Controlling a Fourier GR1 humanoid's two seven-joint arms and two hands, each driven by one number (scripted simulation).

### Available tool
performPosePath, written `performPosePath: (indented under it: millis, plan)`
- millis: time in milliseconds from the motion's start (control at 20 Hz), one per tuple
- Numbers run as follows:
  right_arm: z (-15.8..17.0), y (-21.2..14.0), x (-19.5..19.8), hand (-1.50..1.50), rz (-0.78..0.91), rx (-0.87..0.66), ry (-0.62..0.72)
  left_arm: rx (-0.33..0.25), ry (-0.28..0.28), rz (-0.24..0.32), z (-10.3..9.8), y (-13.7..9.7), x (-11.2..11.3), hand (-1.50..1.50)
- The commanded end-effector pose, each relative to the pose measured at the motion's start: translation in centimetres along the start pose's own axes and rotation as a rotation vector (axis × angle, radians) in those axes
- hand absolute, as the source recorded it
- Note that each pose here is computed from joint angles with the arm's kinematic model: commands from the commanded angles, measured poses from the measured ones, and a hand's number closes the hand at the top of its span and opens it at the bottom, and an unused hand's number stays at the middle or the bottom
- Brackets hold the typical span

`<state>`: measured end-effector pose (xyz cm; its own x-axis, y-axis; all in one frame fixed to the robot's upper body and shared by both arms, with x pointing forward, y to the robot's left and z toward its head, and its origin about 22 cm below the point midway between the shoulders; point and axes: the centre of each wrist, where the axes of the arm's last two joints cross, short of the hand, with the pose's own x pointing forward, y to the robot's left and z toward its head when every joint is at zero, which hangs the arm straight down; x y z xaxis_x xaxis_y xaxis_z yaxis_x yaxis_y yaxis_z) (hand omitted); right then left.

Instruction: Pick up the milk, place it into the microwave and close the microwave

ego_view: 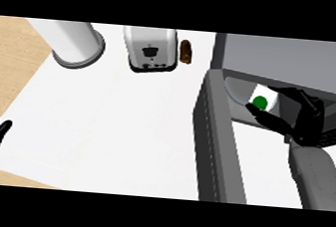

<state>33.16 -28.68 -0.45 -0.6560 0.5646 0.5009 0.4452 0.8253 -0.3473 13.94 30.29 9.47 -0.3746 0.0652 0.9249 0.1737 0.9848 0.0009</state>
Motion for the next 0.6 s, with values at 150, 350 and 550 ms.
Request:
performPosePath:
  millis: [150, 350, 550]
  plan:
    - [-0.8, 4.4, 0.1, -1.5, -0.049, 0.067, 0.227, -0.047, 0.0, -0.001, -0.9, -0.3, -0.3, -1.5]
    - [-0.4, 4.9, 0.2, -1.5, -0.095, 0.118, 0.256, -0.062, 0.003, 0.008, -1.4, -0.8, -0.6, -1.5]
    - [-1.1, 6.2, 0.6, -1.5, -0.14, 0.097, 0.291, -0.098, 0.003, 0.019, -1.8, -1.5, -0.8, -1.5]
